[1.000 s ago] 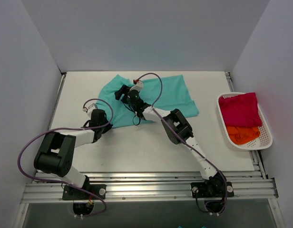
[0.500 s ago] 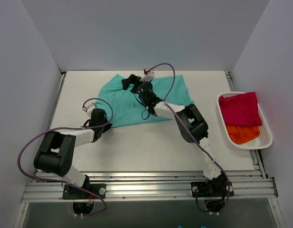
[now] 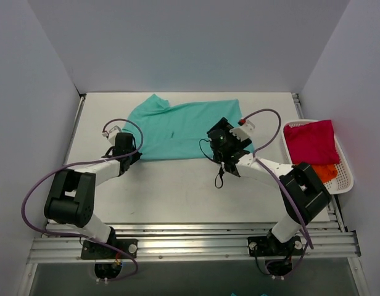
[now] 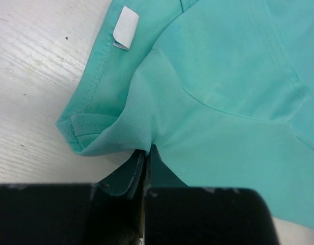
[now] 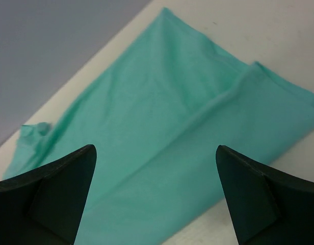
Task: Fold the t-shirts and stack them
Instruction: Fold the flattened tshirt in 1/3 of the way
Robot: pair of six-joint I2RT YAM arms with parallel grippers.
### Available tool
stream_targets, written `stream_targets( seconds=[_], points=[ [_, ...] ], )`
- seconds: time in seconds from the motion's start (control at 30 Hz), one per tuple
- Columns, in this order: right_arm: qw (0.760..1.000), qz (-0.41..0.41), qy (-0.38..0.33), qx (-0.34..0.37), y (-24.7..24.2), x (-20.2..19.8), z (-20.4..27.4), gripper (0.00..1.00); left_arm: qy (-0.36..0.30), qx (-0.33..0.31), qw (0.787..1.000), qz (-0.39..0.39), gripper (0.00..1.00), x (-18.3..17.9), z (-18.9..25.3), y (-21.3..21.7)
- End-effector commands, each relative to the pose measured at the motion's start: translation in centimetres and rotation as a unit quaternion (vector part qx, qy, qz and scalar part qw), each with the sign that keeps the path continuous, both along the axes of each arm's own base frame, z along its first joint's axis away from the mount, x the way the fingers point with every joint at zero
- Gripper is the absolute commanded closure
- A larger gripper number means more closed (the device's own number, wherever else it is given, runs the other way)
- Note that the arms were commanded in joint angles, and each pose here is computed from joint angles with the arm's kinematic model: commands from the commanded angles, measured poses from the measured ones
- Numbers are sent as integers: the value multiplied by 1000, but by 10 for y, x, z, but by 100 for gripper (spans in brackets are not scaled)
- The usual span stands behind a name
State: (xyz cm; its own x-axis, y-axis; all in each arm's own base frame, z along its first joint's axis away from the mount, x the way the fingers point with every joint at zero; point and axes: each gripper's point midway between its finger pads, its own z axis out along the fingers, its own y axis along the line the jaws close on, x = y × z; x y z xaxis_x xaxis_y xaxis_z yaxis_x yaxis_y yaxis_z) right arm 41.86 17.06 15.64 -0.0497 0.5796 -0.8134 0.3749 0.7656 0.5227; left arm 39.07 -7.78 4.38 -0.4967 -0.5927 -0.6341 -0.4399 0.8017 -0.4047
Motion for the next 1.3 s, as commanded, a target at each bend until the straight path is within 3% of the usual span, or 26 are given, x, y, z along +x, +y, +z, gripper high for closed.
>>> stream_targets(
  seconds=[0.0, 0.23, 0.37, 0.63, 0.87, 0.9, 1.13, 1.23, 1.27],
  points=[
    [989, -114, 82, -52, -56, -50, -48, 0, -9, 14, 1000, 16, 98, 2, 12, 16],
    [980, -79, 176, -47, -58, -104, -105, 0, -3, 15, 1000, 22, 98, -10, 11, 22],
    [981, -81, 173, -39, -71, -119, -115, 4, -5, 16, 1000, 23, 98, -12, 12, 23],
    [982, -99, 158, -20, -92, -107, -117, 9, -6, 13, 1000, 22, 98, -13, 13, 23],
    [980, -71, 186, 22, -87, -79, -152, 19, -11, 9, 1000, 21, 98, -10, 14, 24],
    [979, -59, 194, 26, -82, -75, -161, 27, -11, 10, 1000, 20, 98, -10, 13, 24],
    [976, -29, 211, 42, -66, -58, -185, 49, -17, 3, 1000, 20, 98, -10, 14, 25],
    [975, -23, 217, 42, -66, -58, -192, 69, -18, 1, 1000, 20, 98, -9, 13, 26],
    [975, -21, 215, 44, -65, -57, -194, 83, -18, 0, 1000, 20, 98, -9, 13, 25]
  ],
)
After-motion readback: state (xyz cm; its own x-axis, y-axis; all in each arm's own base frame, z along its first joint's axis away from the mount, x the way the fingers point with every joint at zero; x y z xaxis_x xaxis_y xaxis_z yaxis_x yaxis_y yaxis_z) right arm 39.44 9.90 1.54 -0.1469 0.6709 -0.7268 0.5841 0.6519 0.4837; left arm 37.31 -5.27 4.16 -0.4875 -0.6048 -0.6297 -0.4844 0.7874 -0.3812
